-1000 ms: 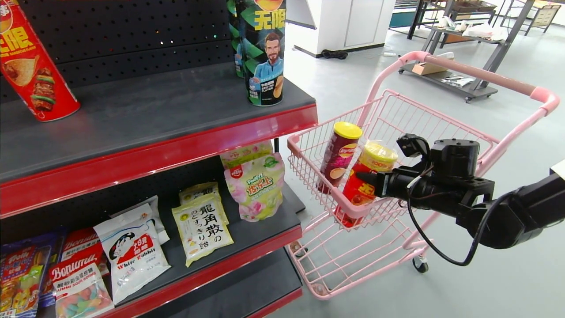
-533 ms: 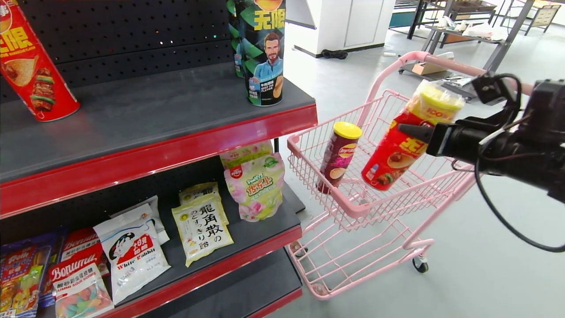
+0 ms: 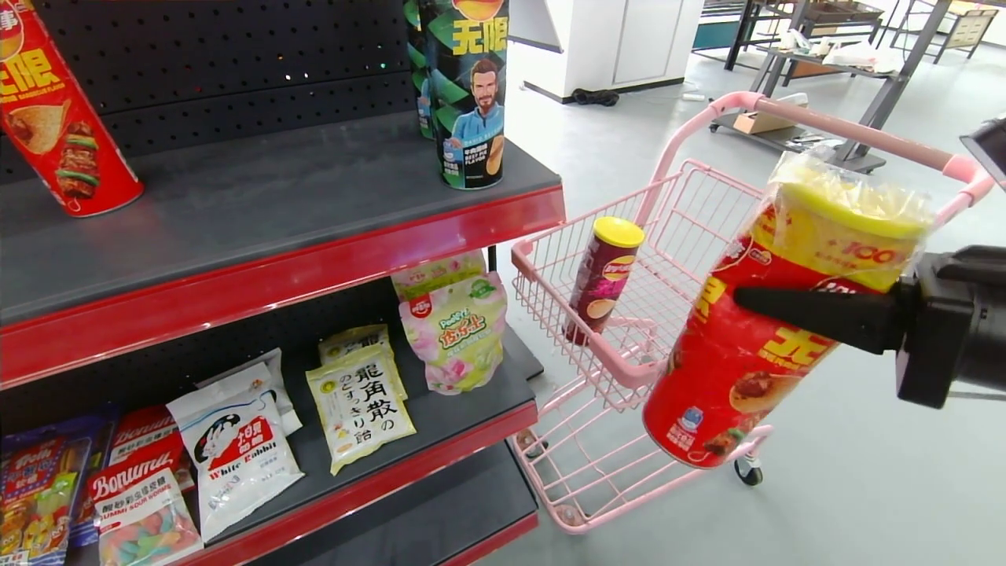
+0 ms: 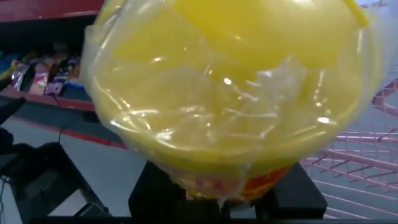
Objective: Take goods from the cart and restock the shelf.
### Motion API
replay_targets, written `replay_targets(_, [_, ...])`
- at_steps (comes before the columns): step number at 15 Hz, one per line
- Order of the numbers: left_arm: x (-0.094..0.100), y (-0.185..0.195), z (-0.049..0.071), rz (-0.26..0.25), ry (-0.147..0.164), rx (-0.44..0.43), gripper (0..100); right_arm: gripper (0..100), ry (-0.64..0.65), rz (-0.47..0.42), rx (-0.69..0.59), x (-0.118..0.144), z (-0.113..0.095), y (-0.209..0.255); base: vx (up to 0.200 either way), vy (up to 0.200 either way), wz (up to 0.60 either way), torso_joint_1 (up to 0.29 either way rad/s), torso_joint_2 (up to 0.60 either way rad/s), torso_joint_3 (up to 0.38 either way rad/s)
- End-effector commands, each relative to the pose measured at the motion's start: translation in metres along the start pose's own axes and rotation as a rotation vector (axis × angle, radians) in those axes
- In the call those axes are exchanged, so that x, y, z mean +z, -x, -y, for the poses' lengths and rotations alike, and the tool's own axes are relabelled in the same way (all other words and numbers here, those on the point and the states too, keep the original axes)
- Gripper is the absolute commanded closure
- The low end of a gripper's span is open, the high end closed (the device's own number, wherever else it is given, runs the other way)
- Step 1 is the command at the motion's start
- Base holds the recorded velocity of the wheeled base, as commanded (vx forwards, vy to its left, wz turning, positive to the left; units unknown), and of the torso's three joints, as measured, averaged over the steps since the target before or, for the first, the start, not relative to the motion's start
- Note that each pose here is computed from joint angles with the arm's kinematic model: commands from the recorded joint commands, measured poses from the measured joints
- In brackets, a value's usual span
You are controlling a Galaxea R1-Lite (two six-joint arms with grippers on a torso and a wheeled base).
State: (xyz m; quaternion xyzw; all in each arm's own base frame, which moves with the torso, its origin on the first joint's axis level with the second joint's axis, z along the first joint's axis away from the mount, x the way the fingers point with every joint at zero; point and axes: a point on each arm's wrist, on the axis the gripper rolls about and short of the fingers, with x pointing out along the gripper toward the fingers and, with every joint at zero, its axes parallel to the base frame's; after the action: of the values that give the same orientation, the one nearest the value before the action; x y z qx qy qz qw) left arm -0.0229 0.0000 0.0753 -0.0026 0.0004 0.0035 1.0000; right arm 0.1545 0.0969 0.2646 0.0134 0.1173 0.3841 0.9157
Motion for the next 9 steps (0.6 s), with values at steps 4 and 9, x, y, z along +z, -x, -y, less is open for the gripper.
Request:
replay_targets(4, [0.0, 0.0, 0.0, -0.001, -0.001, 0.001, 0, 100, 0.114, -0.07, -0.093, -0.013, 0.007, -0.016, 0.0, 0.0, 0.0, 0.0, 0.0, 0.0])
replay_targets(9, [0.0, 0.0, 0.0, -0.001, -0.001, -0.001, 0, 100, 0.117, -0.067, -0.084, -0.014, 0.006, -0.012, 0.0, 0.0, 0.0, 0.0, 0.0, 0.0])
